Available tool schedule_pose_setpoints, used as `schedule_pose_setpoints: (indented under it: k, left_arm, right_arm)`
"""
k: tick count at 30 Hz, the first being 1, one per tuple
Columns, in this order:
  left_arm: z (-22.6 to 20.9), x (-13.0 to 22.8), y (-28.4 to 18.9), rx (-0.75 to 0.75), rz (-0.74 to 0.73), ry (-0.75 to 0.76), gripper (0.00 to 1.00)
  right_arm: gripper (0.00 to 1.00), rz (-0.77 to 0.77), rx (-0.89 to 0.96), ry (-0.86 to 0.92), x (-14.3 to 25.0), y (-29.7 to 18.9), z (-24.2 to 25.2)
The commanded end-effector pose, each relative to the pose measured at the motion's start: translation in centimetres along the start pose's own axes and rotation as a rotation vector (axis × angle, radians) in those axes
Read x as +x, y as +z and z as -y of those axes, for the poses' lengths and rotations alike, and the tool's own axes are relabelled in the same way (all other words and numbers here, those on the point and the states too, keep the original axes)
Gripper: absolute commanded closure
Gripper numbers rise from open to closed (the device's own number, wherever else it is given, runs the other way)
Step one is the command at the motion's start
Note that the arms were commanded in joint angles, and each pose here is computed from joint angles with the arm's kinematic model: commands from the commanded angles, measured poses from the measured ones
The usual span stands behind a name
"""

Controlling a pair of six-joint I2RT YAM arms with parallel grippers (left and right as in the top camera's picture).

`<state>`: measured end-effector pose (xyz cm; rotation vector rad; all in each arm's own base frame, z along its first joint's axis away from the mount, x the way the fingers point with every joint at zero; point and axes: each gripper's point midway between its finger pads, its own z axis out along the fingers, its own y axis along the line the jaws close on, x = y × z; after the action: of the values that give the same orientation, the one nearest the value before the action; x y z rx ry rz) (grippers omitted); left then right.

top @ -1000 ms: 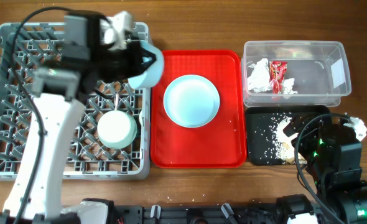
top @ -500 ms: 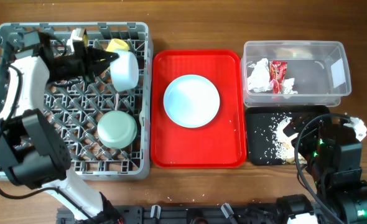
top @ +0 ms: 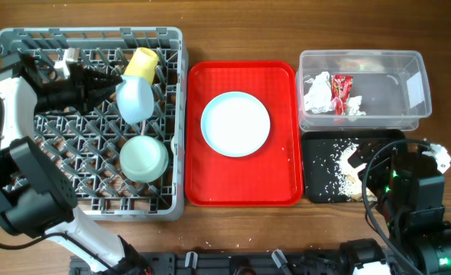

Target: Sort waste into correct bins and load items into the dishwasher rack

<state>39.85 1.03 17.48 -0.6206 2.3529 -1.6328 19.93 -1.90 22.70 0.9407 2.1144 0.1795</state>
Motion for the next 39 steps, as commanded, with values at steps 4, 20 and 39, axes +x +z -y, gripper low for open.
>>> schedule_pose_setpoints:
  k: [4,20,39]
  left_arm:
    - [-2.1,-2.8,-0.7,-0.103,0.087,0.108,0.65]
    - [4.3,-2.8,-6.6,-0.396,0.353,0.1,0.96]
    - [-7.7,0.8,-8.1,-1.381,0.35,-0.099,0.91]
  right_arm:
    - [0.0,0.003,-0.011,0.015,-0.3,-0.3,-0.3]
    - [0.0,0.003,-0.011,0.015,-0.3,-0.3,-0.3]
    - [0.0,0.003,-0.011,0.015,-0.3,-0.3,-0.3]
